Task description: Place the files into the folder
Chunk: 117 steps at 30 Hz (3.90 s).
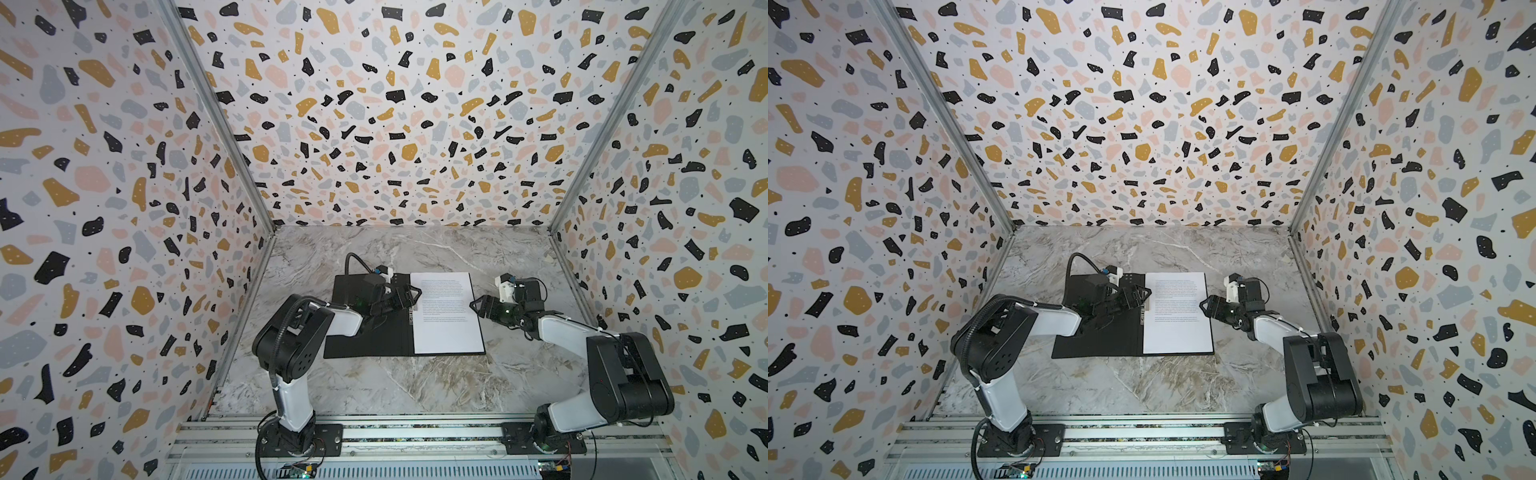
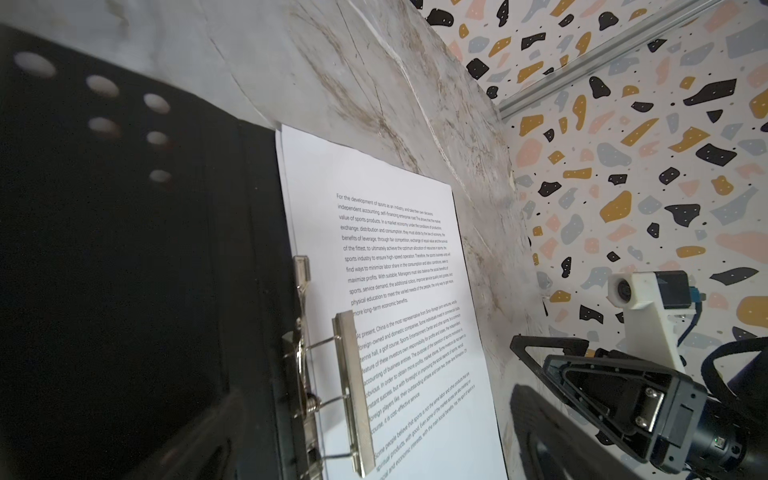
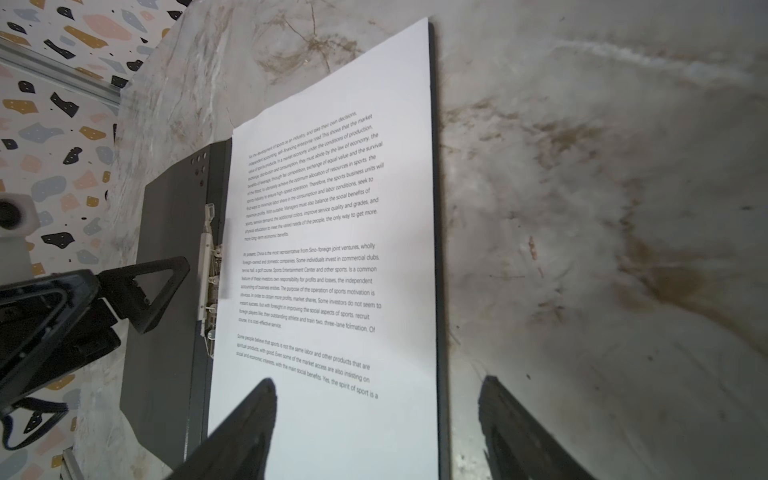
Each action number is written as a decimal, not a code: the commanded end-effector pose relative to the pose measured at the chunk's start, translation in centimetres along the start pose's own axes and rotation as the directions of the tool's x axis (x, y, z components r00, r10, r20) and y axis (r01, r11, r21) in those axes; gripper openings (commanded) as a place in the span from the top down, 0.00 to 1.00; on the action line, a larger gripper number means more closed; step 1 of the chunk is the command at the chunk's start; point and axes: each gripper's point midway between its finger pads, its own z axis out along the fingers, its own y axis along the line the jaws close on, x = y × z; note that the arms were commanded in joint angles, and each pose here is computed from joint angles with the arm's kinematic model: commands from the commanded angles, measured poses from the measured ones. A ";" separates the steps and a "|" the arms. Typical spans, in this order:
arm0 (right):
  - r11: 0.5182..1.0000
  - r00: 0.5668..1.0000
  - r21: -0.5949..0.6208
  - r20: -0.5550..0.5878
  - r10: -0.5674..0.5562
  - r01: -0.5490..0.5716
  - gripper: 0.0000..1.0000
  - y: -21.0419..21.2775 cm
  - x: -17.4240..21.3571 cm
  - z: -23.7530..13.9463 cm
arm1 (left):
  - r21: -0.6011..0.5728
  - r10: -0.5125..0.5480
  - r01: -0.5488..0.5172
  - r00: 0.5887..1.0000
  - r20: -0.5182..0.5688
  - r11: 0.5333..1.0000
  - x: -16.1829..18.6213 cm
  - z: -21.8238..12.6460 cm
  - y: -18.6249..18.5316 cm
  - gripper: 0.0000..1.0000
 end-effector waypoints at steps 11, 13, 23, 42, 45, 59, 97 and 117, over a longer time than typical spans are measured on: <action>1.000 0.999 -0.016 -0.044 -0.001 0.000 0.25 -1.7 2.1 0.6 | 0.076 0.034 -0.033 0.999 -0.015 0.997 -2.1 1.8 -0.7 0.00; 1.000 0.999 -0.010 -0.049 -0.001 0.001 0.26 -1.8 2.2 0.7 | 0.084 0.033 -0.031 0.999 -0.018 0.996 -2.3 2.0 -0.8 0.00; 1.000 0.999 0.014 -0.052 0.005 -0.004 0.26 -2.2 2.2 0.8 | 0.107 0.025 -0.021 0.999 -0.036 0.994 -2.8 3.0 -1.0 0.00; 1.000 0.999 0.006 -0.050 0.017 -0.016 0.27 -2.1 2.3 0.6 | 0.171 0.011 -0.006 0.999 -0.032 0.985 -3.3 3.0 -2.4 0.00; 1.000 0.998 0.008 -0.053 0.020 -0.020 0.27 -2.2 2.4 0.6 | 0.176 0.009 -0.004 0.999 -0.030 0.984 -3.4 2.9 -2.5 0.00; 1.000 0.999 0.010 -0.046 0.020 -0.020 0.27 -2.2 2.9 0.2 | 0.199 -0.003 0.004 1.000 -0.004 0.980 -3.3 1.4 -3.3 0.00; 0.999 0.999 0.016 -0.045 0.028 -0.028 0.27 -2.4 3.7 -0.2 | 0.261 0.018 -0.028 0.999 0.038 0.965 -1.9 -2.8 -5.5 0.00; 0.999 0.998 0.023 -0.050 0.032 -0.030 0.26 -2.7 3.8 0.1 | 0.096 0.040 -0.037 0.999 -0.027 0.995 -2.9 2.1 -0.8 0.00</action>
